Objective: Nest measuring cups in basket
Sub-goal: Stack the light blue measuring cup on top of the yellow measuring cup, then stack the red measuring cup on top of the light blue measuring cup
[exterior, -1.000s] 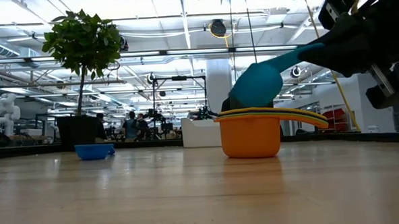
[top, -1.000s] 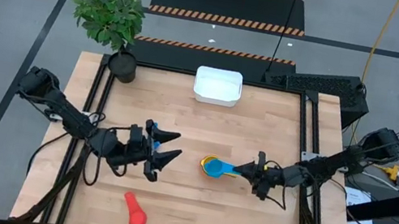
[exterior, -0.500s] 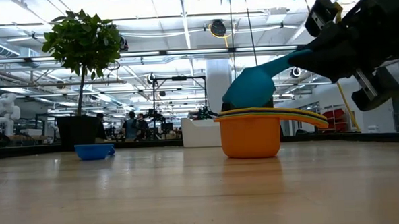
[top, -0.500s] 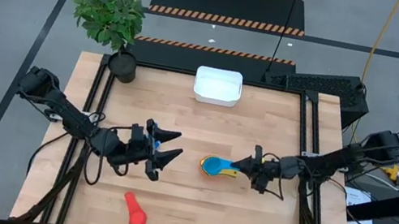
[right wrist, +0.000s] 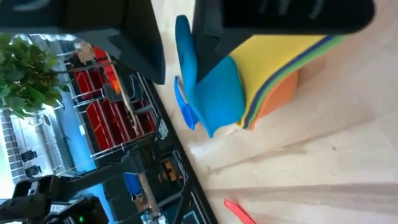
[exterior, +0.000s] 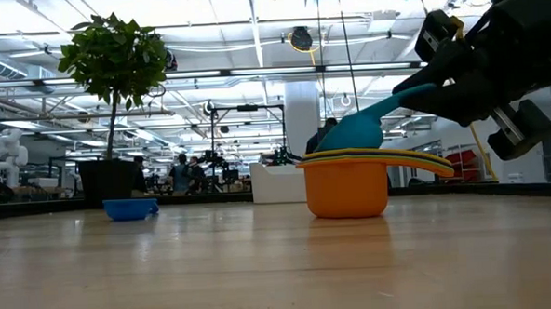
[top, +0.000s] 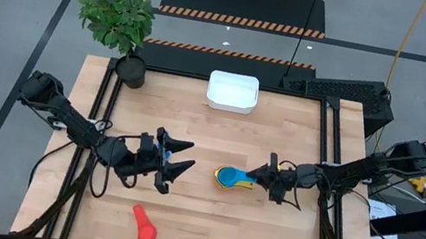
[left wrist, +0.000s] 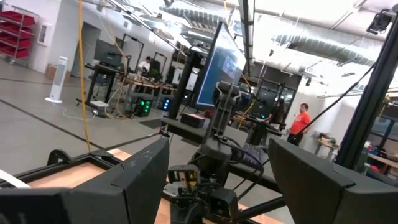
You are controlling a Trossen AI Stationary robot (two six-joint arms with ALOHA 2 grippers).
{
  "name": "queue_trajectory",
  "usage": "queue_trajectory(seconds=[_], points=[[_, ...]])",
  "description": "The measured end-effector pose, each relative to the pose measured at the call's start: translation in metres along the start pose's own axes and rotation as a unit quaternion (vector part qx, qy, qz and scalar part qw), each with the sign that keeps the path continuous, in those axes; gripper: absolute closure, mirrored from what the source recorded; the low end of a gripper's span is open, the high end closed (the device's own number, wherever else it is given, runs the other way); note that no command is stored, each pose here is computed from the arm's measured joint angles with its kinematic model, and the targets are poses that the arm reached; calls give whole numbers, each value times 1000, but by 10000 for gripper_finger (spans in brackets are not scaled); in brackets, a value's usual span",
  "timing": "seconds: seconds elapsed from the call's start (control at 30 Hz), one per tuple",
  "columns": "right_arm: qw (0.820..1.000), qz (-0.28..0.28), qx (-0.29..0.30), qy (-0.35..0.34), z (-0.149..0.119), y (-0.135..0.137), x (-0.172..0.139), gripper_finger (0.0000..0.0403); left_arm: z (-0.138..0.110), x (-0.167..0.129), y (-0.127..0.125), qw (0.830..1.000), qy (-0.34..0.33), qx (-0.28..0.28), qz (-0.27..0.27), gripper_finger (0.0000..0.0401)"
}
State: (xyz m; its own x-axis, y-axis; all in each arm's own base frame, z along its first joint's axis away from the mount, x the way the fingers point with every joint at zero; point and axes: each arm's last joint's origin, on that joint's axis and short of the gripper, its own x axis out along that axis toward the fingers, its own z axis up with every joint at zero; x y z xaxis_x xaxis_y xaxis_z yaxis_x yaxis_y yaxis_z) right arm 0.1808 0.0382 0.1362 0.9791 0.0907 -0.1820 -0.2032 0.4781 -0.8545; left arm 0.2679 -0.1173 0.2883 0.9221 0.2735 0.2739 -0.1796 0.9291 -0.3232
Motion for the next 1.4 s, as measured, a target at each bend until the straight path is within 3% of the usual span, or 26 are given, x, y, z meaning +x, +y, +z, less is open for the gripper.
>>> queue_trajectory(seconds=[0.4,0.63,0.9,1.07,1.27,1.4], points=[[1000,22,14,10,-2,4,0,275,0,0,0,1000,1,-1,-1,128],[993,29,110,4,-2,4,0,241,0,-1,-1,1000,1,-13,-5,128],[946,87,310,44,-14,11,-1,184,0,-1,-1,1000,1,-18,-9,128],[924,92,369,33,-13,9,-1,162,0,-1,-1,1000,2,-25,-9,128],[882,72,465,17,-8,-3,-2,152,-3,-1,-1,1000,14,-11,-8,128],[874,78,479,-14,1,-17,-3,151,-8,-1,0,999,32,13,2,128]])
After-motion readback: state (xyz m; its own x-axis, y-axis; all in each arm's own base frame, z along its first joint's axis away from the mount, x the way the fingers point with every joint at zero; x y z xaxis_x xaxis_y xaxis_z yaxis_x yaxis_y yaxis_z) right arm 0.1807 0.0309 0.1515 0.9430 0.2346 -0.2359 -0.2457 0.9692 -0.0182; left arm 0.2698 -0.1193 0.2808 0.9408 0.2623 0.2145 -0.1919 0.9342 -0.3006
